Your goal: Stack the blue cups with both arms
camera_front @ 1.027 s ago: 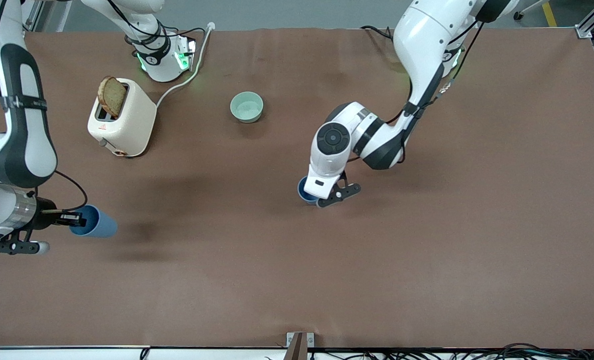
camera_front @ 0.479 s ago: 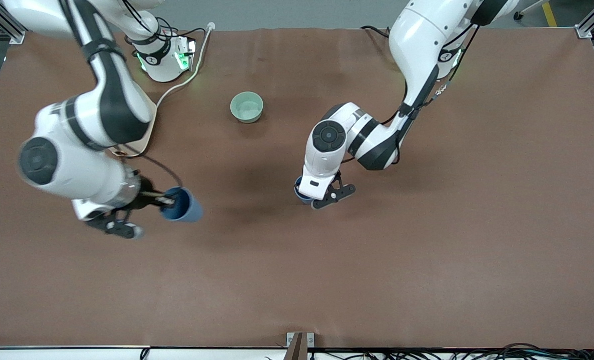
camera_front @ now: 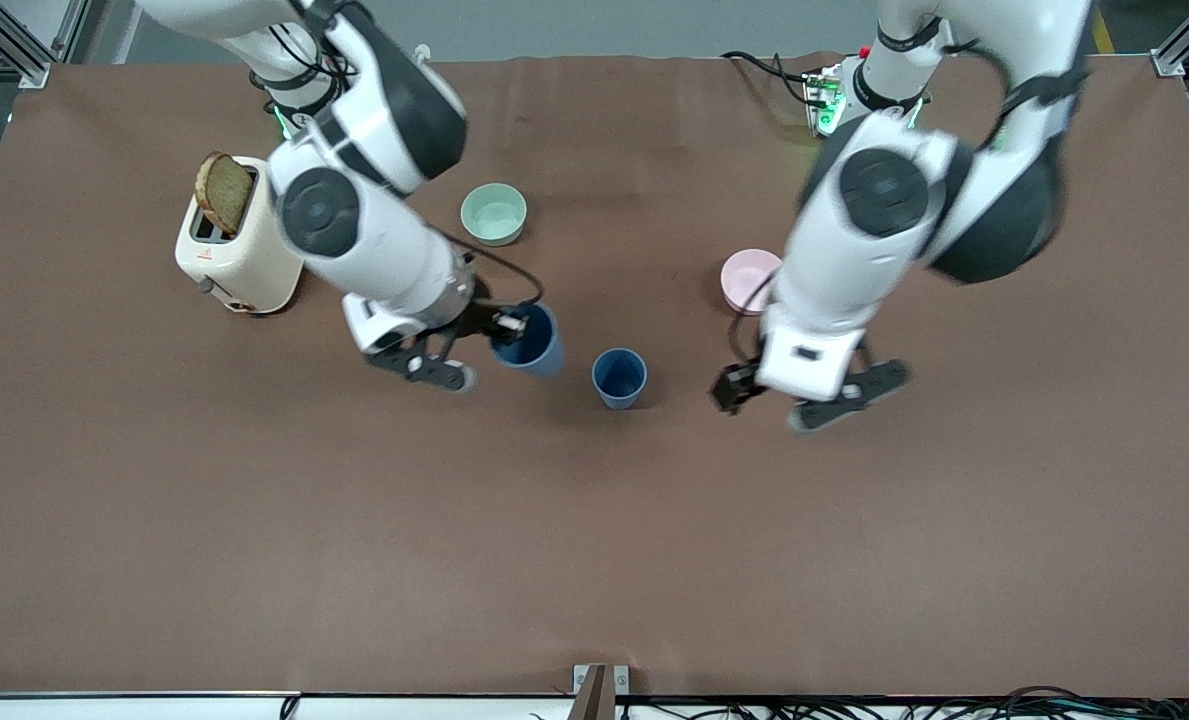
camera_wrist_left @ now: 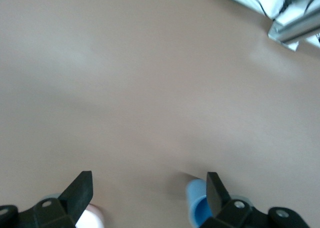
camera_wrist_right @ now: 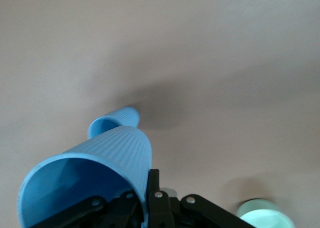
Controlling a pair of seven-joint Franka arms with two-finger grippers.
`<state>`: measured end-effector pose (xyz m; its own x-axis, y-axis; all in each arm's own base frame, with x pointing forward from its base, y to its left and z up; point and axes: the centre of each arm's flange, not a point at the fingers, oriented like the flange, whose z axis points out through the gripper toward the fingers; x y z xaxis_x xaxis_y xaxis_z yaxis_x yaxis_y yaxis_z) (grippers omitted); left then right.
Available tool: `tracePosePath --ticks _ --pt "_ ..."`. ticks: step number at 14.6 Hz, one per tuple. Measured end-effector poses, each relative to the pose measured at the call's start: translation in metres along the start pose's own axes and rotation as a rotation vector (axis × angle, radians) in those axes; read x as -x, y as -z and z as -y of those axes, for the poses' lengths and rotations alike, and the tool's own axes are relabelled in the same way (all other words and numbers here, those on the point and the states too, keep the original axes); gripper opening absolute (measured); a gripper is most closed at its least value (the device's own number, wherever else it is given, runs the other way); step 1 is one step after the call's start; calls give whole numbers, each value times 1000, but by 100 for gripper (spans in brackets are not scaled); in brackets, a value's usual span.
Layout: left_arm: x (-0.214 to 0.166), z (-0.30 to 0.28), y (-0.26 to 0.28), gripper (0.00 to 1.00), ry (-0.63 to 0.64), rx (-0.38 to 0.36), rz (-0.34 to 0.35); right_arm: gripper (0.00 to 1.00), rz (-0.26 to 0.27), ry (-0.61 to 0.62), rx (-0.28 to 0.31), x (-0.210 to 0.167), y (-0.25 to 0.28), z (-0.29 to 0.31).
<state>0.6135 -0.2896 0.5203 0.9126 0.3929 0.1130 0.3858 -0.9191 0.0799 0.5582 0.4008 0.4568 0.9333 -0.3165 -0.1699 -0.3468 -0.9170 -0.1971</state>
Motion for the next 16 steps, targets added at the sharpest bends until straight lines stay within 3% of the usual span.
tracePosePath --ticks 5,10,16 --pt "-27 98 109 100 -122 -33 -27 4 -54 -47 21 46 -75 47" --pt "-43 166 146 100 -278 -54 8 4 -64 -41 32 44 -105 51" --pt "-31 227 180 100 -419 -90 90 4 -80 -42 41 34 -114 49"
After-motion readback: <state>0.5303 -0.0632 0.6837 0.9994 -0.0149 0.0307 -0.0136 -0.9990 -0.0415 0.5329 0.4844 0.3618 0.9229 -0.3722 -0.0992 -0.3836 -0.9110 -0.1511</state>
